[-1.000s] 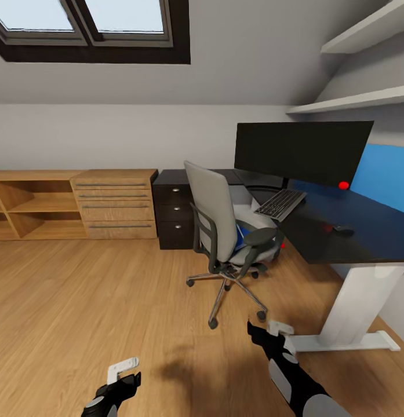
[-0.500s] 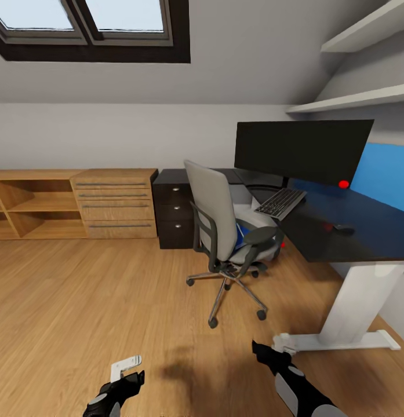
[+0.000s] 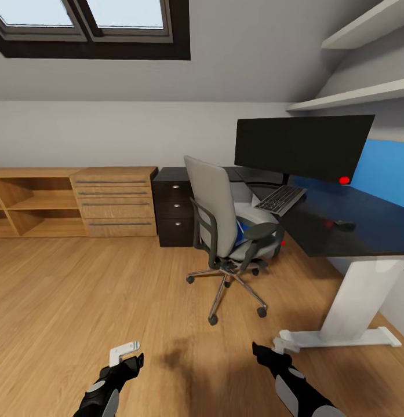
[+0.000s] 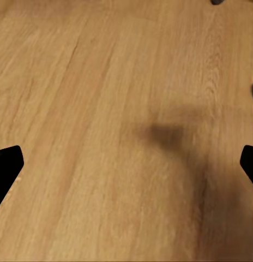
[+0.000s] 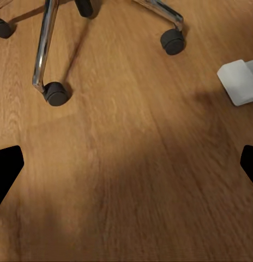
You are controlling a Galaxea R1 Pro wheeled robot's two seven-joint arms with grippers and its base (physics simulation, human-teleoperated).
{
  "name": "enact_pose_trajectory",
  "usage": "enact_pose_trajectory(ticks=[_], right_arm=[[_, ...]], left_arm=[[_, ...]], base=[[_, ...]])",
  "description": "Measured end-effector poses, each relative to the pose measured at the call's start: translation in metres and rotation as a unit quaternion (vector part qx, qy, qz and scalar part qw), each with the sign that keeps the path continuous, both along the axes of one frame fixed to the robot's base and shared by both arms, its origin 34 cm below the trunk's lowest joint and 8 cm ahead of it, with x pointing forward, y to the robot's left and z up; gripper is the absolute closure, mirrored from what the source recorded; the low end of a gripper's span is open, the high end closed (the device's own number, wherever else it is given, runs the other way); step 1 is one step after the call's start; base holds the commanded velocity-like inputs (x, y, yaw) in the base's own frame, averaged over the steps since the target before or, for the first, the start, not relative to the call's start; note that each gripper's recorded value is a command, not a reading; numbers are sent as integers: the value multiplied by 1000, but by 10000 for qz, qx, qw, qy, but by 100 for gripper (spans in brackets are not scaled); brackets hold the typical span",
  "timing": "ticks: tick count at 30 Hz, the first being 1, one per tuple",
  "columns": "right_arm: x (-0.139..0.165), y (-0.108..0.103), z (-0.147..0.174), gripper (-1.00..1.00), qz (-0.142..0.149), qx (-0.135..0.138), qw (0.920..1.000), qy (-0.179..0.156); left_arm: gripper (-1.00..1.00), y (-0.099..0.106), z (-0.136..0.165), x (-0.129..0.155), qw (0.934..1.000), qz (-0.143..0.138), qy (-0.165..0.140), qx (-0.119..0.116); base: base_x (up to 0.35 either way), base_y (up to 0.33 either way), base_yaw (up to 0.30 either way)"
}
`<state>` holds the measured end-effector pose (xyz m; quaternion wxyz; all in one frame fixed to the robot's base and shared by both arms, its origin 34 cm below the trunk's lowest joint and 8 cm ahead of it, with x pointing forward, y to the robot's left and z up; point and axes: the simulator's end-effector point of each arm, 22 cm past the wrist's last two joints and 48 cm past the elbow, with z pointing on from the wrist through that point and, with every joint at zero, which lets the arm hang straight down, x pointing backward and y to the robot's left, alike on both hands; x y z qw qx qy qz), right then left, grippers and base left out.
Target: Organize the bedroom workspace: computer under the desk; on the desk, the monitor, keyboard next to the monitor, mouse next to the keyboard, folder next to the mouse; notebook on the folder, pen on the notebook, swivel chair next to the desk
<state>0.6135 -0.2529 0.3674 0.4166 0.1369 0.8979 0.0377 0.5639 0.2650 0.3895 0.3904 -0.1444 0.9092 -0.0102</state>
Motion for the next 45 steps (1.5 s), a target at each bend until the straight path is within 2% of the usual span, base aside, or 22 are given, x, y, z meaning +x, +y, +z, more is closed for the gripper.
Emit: enact_pose_trajectory(ticks=[4, 12, 14, 17, 19, 21, 24, 28, 32, 38, 42, 45], right_arm=[[3, -1, 4, -100, -35, -26, 9999, -150], [5, -3, 6, -100, -46, -41, 9998, -200], [5, -3, 6, -100, -40, -42, 9998, -203], [5, -3, 6, -100, -31, -47, 9998, -203], [5, -3, 7, -100, -27, -54, 9998, -202], [5, -3, 6, -100, -22, -57, 9998, -199], [4, -3, 6, -100, -28, -71, 9998, -189], [5, -7, 6, -100, -63, -93, 9998, -186], [20, -13, 21, -100, -154, -163, 9994, -269], [74, -31, 72, -100, -483, -401, 9979, -154], [100, -27, 97, -100, -390, -379, 9984, 170], [103, -25, 100, -100, -352, -365, 9984, 268]], left_arm=[[-100, 0, 0, 0, 10000, -1, -7, 2], [-100, -3, 2, 2, 10000, -30, -33, -15], [-100, -11, 6, 5, 9999, -102, -65, -25], [-100, -24, 32, 22, 9992, -138, -377, -82], [-100, -44, 62, 38, 9972, -145, -697, -235], [-100, -51, 75, 44, 9963, -105, -806, -282], [-100, -57, 81, 45, 9965, -33, -797, -245], [-100, -77, 58, 32, 9983, -268, -496, -180], [-100, -75, 61, 34, 9981, -296, -529, -136], [-100, -70, 74, 41, 9971, -279, -692, -114], [-100, -66, 76, 42, 9970, -272, -725, -83], [-100, -57, 85, 47, 9962, -258, -833, -10]], base=[[0, 0, 0], [0, 0, 0], [0, 0, 0], [0, 0, 0], [0, 0, 0], [0, 0, 0], [0, 0, 0], [0, 0, 0], [0, 0, 0], [0, 0, 0], [0, 0, 0], [0, -16, 0]])
